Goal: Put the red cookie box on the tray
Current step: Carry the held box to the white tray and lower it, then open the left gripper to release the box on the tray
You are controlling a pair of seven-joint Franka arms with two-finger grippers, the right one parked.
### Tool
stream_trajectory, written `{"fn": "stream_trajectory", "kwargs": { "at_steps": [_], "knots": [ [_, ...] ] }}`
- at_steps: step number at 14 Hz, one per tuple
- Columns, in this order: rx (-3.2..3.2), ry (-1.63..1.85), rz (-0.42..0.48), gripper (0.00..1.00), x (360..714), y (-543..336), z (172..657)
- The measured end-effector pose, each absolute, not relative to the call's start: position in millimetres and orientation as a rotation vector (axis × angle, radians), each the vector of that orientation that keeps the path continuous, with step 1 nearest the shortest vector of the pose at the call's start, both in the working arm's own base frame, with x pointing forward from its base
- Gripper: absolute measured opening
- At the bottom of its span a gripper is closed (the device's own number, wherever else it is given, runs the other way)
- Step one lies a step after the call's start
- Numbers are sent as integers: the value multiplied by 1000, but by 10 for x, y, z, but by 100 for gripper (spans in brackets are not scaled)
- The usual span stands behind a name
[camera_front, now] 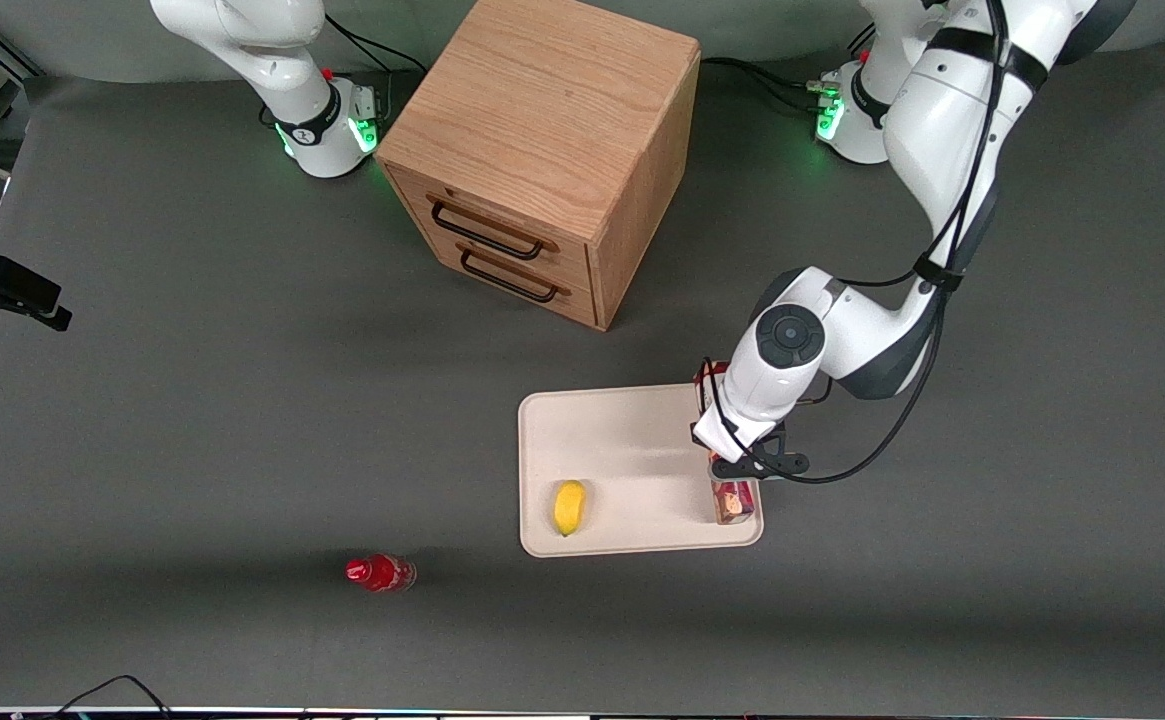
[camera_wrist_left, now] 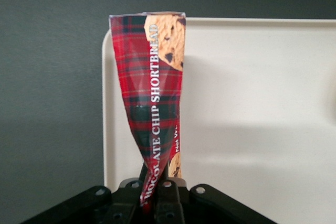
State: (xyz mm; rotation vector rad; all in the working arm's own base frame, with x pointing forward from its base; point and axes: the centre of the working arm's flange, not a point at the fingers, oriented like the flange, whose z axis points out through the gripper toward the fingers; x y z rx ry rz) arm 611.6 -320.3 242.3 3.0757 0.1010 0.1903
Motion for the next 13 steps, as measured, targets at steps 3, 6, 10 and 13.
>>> {"fn": "stream_trajectory", "kwargs": {
  "at_steps": [3,6,10,13],
  "knots": [
    [3070,92,199,5,6126,-3216,2360],
    [3080,79,201,5,6132,-3206,2305],
    [3086,72,208,31,6145,-3191,2285],
    [3087,69,214,66,6154,-3192,2296]
  ]
}}
